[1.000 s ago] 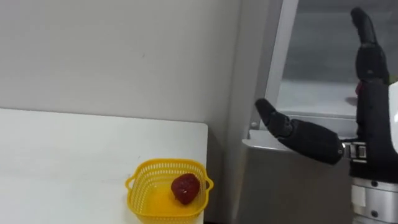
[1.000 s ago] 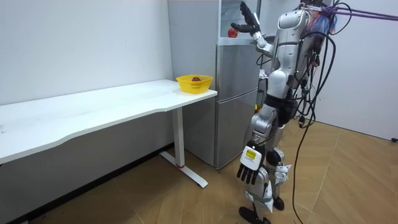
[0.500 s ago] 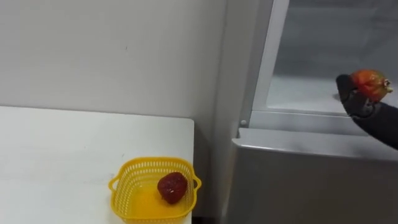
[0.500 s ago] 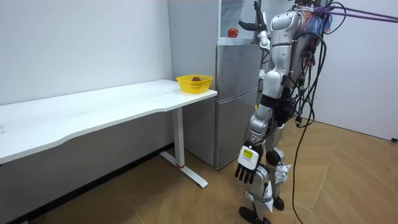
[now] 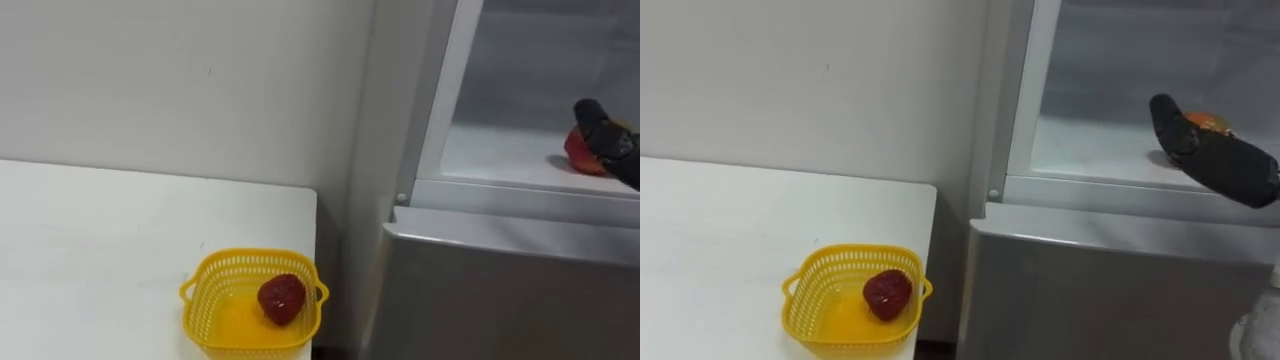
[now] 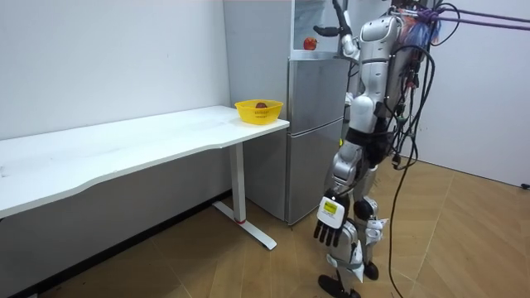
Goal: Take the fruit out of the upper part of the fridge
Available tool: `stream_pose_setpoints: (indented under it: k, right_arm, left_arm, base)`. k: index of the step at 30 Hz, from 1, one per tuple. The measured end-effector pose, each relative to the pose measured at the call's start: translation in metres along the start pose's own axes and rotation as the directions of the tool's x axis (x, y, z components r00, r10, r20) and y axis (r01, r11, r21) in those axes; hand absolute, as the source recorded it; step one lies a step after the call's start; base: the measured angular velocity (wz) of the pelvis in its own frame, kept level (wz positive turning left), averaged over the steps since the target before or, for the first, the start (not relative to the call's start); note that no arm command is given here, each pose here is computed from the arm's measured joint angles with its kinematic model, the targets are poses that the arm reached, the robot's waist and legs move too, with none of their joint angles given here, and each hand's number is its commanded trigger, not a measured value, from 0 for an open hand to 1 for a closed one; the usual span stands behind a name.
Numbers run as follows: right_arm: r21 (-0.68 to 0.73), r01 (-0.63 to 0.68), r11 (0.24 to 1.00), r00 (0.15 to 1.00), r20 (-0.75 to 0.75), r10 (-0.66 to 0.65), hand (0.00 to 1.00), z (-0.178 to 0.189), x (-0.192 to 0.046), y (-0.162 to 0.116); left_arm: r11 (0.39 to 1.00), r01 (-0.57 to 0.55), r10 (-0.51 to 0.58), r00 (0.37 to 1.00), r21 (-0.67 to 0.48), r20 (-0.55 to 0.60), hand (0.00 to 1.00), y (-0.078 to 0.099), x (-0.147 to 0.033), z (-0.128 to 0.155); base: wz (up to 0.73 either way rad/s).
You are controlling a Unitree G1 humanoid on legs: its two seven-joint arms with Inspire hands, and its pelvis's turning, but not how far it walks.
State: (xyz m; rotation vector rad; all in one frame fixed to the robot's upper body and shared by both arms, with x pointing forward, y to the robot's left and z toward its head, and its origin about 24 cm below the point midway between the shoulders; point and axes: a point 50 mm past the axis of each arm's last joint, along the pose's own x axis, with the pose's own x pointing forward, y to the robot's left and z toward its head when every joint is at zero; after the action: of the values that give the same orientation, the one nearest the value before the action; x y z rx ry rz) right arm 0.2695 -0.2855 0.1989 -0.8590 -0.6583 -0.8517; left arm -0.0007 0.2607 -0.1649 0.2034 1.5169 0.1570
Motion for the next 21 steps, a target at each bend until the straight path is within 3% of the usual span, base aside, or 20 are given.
stream_pose_setpoints:
  k: [10,21]
  right_arm:
    - [-0.051,-0.141,0.989,0.973,-0.194,0.128,0.0,-0.04,0.011,0.011]
    - [-0.108,-0.175,0.979,0.972,-0.177,0.154,0.0,-0.044,0.028,0.01]
  left_arm:
    - [1.0,-0.009,0.009,1.0,-0.016,-0.003,0.0,0.01,-0.001,-0.005]
    - [1.0,-0.023,0.024,1.0,-0.017,0.009,0.0,0.015,-0.003,-0.01]
  base:
    - [0.03]
    - [0.06]
